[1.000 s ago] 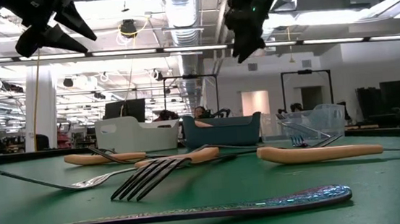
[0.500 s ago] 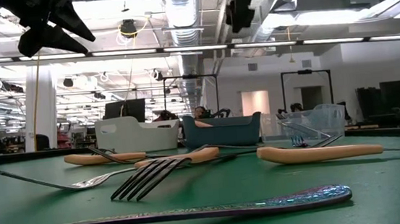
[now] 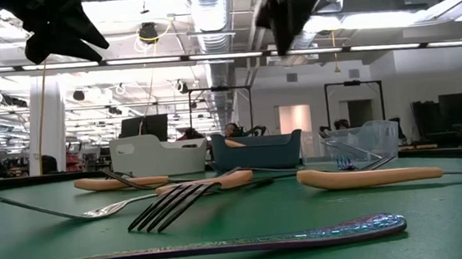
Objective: Sort silverware by color (type)
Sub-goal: Put the black fork into the transparent bin
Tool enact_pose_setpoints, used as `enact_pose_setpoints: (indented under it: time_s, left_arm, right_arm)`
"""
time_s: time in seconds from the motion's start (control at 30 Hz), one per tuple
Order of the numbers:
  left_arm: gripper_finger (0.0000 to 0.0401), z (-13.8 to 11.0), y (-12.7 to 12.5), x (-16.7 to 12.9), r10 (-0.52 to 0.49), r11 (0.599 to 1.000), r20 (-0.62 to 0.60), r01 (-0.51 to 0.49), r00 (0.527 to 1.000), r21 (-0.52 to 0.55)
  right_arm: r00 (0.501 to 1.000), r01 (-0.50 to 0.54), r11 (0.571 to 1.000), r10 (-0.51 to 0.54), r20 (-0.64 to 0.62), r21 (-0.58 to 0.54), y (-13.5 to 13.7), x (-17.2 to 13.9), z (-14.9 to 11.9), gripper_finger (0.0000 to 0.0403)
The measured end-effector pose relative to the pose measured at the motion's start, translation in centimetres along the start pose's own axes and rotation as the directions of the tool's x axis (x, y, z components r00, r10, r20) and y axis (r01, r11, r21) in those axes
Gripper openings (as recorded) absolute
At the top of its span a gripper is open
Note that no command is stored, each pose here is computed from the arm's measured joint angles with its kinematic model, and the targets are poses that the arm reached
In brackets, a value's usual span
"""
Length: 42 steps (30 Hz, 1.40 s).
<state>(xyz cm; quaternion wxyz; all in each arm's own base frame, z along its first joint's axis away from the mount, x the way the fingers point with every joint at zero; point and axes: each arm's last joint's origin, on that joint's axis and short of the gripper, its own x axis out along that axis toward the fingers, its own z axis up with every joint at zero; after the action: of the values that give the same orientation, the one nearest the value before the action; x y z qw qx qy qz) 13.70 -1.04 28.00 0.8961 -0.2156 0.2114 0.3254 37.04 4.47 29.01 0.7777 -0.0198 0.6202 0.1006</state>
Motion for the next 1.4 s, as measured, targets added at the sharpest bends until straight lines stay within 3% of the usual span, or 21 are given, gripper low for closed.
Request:
enact_pose_setpoints:
  time_s: [0.23,0.5,0.7,1.1,1.4]
  left_arm:
    - [0.0162,0.0,0.0,0.0,0.007,1.0,0.007,-0.007,1.0,0.001]
    - [0.0162,0.1,0.0,0.0,0.016,1.0,0.019,-0.016,1.0,-0.007]
    - [0.0162,0.1,0.1,0.0,0.045,0.998,0.046,-0.043,0.998,-0.034]
    - [0.0162,0.0,0.2,0.1,0.06,0.997,0.034,-0.058,0.998,-0.058]
    - [0.0162,-0.1,0.2,0.1,0.067,0.997,0.032,-0.065,0.997,-0.052]
  right_arm:
    - [0.996,0.091,0.995,-0.092,0.014,0.033,1.2,6.0,-2.1,0.0218]
    - [0.961,0.083,0.986,-0.117,0.252,0.143,1.3,6.9,-6.7,0.0218]
    - [0.925,0.095,0.989,-0.131,0.356,0.118,0.3,8.2,-9.1,0.0218]
    - [0.916,0.153,0.988,-0.147,0.373,0.014,-1.1,9.7,-8.6,0.0218]
    - [0.925,0.137,0.99,-0.138,0.355,0.028,-1.1,11.3,-8.3,0.0218]
